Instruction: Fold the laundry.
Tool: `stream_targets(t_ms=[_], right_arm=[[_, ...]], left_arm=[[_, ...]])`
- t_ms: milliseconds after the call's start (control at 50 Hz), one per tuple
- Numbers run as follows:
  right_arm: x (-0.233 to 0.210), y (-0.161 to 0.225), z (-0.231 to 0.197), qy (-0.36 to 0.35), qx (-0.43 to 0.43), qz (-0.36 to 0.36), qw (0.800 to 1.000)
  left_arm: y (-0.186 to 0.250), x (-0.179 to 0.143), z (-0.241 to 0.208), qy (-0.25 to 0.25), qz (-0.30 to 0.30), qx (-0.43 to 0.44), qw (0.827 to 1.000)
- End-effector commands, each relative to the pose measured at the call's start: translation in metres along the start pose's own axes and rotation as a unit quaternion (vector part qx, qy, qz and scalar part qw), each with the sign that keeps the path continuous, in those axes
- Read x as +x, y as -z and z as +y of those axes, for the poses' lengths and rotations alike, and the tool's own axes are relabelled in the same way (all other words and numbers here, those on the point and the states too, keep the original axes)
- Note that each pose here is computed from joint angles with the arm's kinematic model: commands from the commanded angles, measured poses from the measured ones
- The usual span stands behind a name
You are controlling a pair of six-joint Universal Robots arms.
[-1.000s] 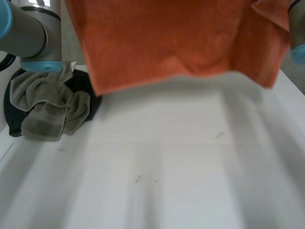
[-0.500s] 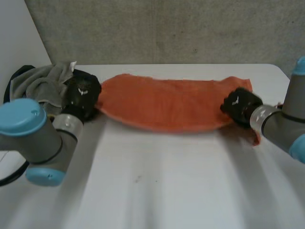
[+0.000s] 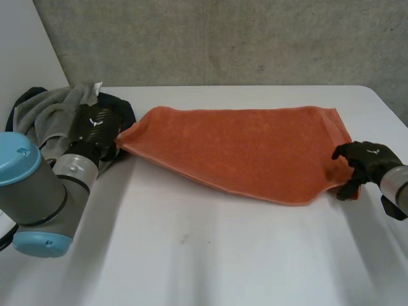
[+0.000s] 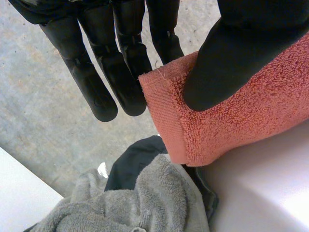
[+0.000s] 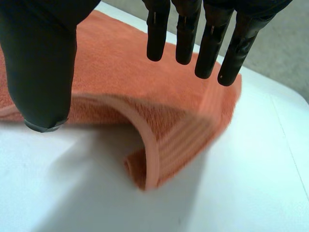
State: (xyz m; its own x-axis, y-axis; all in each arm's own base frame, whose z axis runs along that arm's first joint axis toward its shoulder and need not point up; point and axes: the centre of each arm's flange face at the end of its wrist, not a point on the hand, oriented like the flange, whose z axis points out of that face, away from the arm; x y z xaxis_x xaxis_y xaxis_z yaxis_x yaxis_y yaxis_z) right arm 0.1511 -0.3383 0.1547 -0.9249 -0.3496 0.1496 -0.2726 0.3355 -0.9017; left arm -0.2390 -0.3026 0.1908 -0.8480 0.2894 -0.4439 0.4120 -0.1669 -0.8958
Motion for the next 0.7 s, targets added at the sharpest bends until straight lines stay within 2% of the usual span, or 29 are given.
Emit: stream_targets(t_ms=[20, 280, 440, 700], right_arm=[[0.012, 0.005, 0.01, -0.003, -0.006, 0.01, 1.0], [0.026, -0.006, 0.012, 0.011, 0.027, 0.027, 0.999], [0.029, -0.022, 0.017, 0.004, 0.019, 0.026, 0.999], [0.027, -0.022, 0.018, -0.019, 0.007, 0.018, 1.0]], left_arm=[[0.0, -0.001, 0.002, 0.003, 0.001, -0.008, 1.0], [0.0, -0.003, 0.004, 0.002, -0.002, -0.009, 1.0], [-0.001, -0.006, 0.006, 0.002, -0.006, -0.013, 1.0], [0.003, -0.004, 0.009, 0.003, 0.005, -0.035, 0.999]])
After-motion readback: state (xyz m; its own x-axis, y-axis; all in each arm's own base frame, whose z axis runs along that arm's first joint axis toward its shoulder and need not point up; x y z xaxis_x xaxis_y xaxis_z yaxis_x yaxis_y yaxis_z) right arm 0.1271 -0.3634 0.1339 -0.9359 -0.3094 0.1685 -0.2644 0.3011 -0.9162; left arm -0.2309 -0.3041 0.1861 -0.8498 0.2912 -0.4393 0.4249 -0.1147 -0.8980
